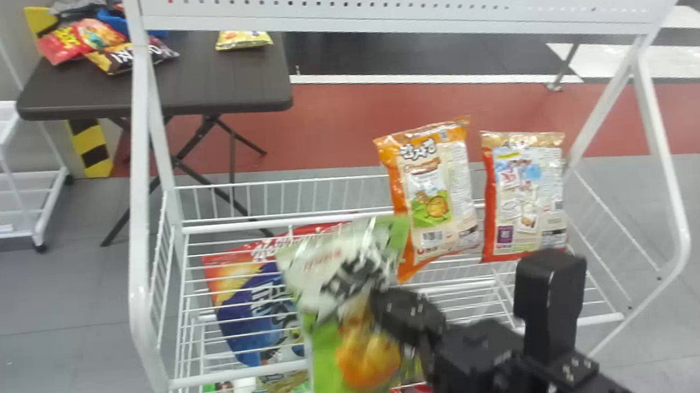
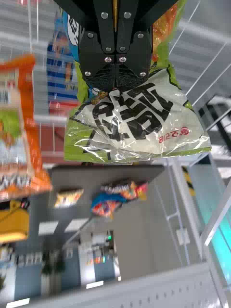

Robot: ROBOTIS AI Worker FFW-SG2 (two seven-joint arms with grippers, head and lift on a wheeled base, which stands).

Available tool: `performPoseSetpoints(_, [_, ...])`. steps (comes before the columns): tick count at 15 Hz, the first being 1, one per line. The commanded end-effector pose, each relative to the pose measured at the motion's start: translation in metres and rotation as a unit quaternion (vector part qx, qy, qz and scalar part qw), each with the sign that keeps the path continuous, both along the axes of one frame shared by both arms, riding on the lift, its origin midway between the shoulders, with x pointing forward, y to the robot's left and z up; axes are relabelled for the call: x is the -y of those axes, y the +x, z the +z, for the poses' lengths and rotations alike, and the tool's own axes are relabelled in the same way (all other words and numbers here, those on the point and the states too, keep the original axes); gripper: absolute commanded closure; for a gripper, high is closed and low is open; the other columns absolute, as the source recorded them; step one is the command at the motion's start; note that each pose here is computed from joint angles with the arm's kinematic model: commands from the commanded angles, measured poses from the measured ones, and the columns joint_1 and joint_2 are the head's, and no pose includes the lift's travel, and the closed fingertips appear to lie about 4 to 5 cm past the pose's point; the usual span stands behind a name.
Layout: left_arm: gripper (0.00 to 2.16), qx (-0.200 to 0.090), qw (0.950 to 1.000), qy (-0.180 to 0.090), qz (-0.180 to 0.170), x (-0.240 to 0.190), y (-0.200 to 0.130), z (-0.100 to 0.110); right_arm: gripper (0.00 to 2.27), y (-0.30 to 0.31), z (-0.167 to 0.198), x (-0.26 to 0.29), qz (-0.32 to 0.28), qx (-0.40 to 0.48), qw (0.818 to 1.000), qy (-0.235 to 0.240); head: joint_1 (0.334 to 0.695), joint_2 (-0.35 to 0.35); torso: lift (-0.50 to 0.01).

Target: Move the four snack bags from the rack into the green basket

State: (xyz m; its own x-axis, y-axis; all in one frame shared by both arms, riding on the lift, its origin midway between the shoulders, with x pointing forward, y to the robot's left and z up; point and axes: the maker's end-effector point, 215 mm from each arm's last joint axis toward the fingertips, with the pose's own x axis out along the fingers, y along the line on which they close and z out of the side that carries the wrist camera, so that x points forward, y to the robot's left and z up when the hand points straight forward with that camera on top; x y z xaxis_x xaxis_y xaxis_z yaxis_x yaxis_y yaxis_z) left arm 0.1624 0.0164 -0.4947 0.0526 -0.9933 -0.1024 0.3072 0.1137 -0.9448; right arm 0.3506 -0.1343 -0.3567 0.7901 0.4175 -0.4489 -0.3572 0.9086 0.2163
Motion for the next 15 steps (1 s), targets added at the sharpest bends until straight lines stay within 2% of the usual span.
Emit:
performPoseSetpoints(1, [1.85,-0.001,1.0,0.001,0.001,0.001,-0.002,-0.001,2.13,-0.056,-0.049,0.007,0.013,-0.104,0.994,-0.008,0.695,-0.273,0.0])
performPoseSetpoints(5, [1.85,-0.002,1.0,0.001,0.002,0.002,-0.003,-0.001,2.13,-0.123,-0.112,0.025,0.013,-0.218,0.975,-0.028,0.695,-0.35,0.0])
performPoseSetpoints(9, [1.85,-0.004,1.0,0.002,0.003,0.003,-0.003,-0.003,2.13,-0.187,-0.187,0.028,0.031,-0.325,0.944,-0.038,0.695,-0.35,0.0])
performPoseSetpoints(11, [1.85,-0.005,1.0,0.001,0.003,0.004,-0.004,-0.003,2.13,-0.191,-0.208,0.009,0.046,-0.323,0.945,-0.025,0.695,-0.35,0.0])
performPoseSetpoints(15, [1.85,-0.006,1.0,0.001,-0.002,0.007,-0.008,-0.002,2.13,-0.137,-0.205,-0.04,0.067,-0.218,0.974,0.005,0.695,-0.35,0.0])
